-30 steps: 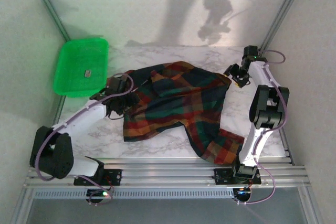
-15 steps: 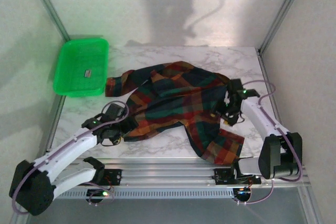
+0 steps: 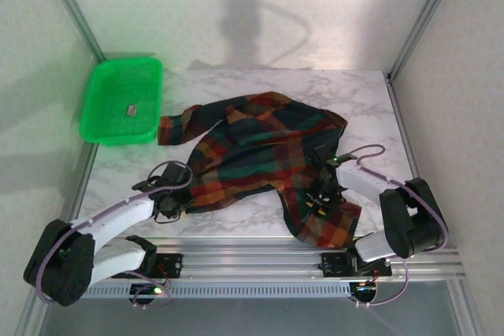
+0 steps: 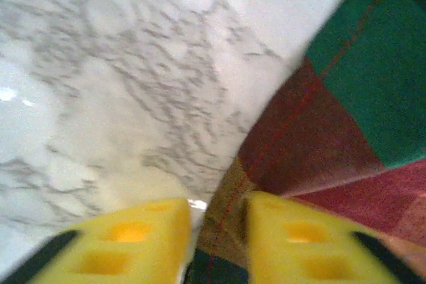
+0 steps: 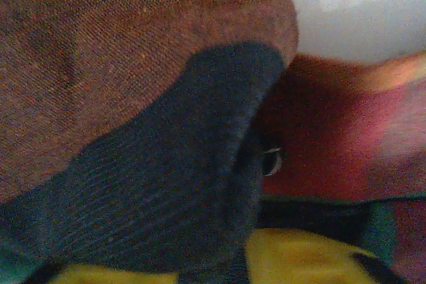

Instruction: Fold and stack the long sleeve shirts

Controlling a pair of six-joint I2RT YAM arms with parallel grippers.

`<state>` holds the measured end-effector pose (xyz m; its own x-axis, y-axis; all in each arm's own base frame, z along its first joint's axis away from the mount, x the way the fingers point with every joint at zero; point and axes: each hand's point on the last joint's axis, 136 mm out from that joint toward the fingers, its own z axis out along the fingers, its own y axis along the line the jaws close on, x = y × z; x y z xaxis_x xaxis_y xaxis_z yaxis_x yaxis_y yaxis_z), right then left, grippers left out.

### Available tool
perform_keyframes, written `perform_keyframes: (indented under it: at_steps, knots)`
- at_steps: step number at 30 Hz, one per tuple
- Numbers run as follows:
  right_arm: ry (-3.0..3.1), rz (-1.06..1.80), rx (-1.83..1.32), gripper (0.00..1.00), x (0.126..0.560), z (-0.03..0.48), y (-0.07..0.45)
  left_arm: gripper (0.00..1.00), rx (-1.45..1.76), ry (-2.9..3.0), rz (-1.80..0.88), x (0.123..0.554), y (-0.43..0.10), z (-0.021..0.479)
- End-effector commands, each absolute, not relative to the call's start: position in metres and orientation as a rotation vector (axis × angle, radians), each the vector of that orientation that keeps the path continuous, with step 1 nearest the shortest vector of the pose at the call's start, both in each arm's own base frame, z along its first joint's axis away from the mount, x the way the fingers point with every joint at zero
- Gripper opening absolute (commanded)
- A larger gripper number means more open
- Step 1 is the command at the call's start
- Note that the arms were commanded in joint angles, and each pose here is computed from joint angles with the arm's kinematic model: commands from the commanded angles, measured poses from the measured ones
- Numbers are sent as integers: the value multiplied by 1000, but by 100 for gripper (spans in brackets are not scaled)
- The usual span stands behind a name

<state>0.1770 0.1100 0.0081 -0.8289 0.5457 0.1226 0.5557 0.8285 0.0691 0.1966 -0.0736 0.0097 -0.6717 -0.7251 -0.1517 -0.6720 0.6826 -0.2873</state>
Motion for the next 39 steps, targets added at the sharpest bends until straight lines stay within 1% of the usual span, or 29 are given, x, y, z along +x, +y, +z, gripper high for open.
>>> perform_keyframes:
  at_steps: [1,3,5,6,7,8,9,10,12,13,14,15,16,18,21,24,26,29,31,34,39]
  knots:
    - [-2837,-49,-975,20,156,-20,99,12,-1179,2574,-150,186,-36,-1]
    - [-2838,-39,-1016,18,151,-14,94,8,-1209,2508,-237,189,-39,9]
    - [-2854,-52,-1052,19,149,-1,90,11,-1263,2486,-257,186,-39,15]
    - [-2865,-58,-1068,19,149,8,89,19,-1266,2464,-276,189,-41,24]
    - [-2886,-89,-1076,20,151,19,89,33,-1251,2431,-313,196,-45,39]
    - [-2911,-128,-1074,23,156,30,91,45,-1236,2390,-358,204,-50,56]
    - [-2943,-165,-1070,29,161,44,93,57,-1216,2352,-404,213,-54,73]
    - [-2993,-201,-1061,35,170,63,94,66,-1191,2320,-442,225,-58,93]
    - [-3126,-311,-984,46,195,101,101,77,-1109,2290,-451,249,-64,130]
    - [-3220,-387,-884,54,213,122,109,81,-1039,2289,-459,266,-70,148]
    - [-3294,-428,-785,60,229,139,115,83,-946,2307,-496,283,-83,161]
    - [-3370,-436,-633,65,247,157,121,84,-822,2343,-547,304,-101,172]
    - [-3439,-394,-469,68,266,173,125,84,-722,2384,-537,322,-112,178]
    - [-3514,-304,-167,73,300,191,132,83,-539,2487,-482,353,-130,172]
    - [-3559,-244,162,73,355,197,141,79,-361,2595,-494,390,-155,148]
    - [-3589,-231,369,72,409,191,148,72,-255,2672,-452,415,-166,124]
    - [-3575,-261,459,71,437,181,156,70,-216,2702,-417,428,-168,106]
    - [-3555,-202,566,69,472,161,165,65,-206,2744,-326,443,-162,82]
    - [-3549,-143,612,69,492,146,167,64,-205,2740,-310,451,-162,73]
    - [-3540,-73,663,69,515,127,168,65,-206,2743,-272,458,-160,63]
    - [-3535,-17,614,69,542,93,163,63,-211,2769,-169,460,-150,45]
